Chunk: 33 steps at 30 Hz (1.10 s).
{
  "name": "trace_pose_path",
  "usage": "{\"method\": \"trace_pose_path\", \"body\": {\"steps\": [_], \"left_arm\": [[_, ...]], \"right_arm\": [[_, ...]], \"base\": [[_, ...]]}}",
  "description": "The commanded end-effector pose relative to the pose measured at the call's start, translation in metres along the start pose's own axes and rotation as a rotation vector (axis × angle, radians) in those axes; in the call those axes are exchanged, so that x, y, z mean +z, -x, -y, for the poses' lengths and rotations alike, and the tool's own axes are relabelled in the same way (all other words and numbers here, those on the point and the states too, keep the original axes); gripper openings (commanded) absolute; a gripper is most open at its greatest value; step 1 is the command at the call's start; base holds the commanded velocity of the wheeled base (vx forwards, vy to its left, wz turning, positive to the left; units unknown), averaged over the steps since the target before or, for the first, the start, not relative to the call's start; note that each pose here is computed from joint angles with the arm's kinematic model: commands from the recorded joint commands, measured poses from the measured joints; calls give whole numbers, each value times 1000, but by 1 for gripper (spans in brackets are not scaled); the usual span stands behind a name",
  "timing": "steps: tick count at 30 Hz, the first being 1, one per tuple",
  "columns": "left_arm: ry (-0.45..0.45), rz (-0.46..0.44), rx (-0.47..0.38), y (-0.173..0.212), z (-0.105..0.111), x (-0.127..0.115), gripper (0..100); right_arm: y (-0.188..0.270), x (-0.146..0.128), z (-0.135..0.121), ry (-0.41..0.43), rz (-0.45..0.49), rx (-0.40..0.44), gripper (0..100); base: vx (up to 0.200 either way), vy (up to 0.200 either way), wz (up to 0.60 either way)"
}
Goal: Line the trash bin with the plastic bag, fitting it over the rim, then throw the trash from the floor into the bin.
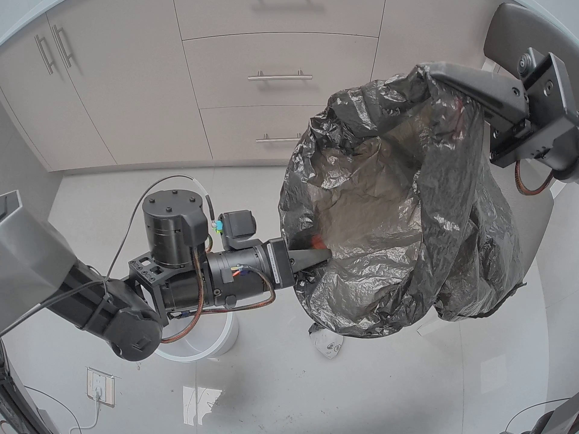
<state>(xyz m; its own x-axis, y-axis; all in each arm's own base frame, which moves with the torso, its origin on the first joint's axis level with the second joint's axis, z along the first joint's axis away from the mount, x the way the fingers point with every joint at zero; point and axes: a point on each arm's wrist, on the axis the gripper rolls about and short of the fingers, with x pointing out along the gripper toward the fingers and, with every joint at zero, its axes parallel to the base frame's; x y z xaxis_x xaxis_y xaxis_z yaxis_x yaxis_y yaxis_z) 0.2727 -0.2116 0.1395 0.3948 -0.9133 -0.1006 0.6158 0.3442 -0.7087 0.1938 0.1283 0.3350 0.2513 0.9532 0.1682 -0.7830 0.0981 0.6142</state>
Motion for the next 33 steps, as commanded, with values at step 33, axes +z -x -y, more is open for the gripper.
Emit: {"method": "trace_pose_path", "body": {"steps": [33], "left_arm": [[-193,465,267,196,60,70,0]], "right_arm": [[-108,-36,34,279,7,-441,0]], "base": [[0,0,0]]}}
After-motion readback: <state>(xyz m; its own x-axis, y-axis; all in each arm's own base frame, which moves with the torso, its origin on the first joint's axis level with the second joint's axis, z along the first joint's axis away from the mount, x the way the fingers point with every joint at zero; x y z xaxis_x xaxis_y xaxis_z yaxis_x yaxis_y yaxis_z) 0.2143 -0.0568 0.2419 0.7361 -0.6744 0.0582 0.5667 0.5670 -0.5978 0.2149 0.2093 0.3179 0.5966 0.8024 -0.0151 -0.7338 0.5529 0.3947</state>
